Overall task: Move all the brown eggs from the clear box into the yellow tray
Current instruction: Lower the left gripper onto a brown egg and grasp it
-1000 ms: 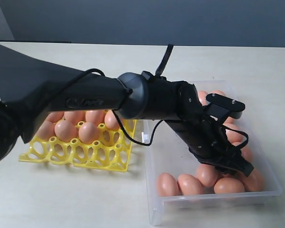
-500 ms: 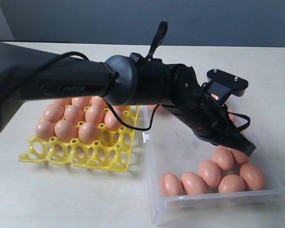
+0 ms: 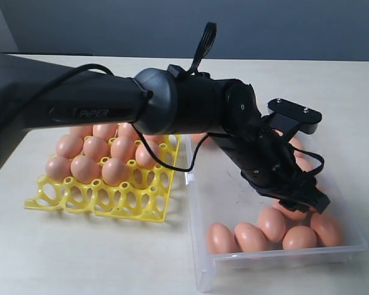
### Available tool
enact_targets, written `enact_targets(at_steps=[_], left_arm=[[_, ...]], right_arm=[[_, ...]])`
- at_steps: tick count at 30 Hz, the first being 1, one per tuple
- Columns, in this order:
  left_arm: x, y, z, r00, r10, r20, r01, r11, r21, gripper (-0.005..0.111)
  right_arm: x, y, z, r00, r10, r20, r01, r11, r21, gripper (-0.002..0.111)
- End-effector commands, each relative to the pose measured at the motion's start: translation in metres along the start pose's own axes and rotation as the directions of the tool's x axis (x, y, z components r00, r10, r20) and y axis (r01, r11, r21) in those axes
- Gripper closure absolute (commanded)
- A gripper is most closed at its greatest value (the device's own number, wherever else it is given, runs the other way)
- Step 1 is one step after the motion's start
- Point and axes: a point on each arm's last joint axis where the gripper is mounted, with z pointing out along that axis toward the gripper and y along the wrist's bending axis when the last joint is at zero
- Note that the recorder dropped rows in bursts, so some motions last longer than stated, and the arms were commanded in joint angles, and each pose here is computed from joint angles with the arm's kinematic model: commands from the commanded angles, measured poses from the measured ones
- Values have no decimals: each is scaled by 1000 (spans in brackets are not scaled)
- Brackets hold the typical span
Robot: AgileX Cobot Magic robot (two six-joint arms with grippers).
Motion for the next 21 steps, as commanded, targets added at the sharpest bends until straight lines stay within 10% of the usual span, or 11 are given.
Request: enact_targets(at_steps=[1, 21], left_arm=[[3, 3, 3, 991, 128, -30, -128, 992, -20, 47], [5, 13, 38, 998, -44, 43, 43, 999, 12, 47]], right_arm=[[0, 0, 0, 1000, -7, 9, 7, 1000, 0, 109], [0, 0, 0, 1000, -7, 9, 7, 1000, 0, 109]])
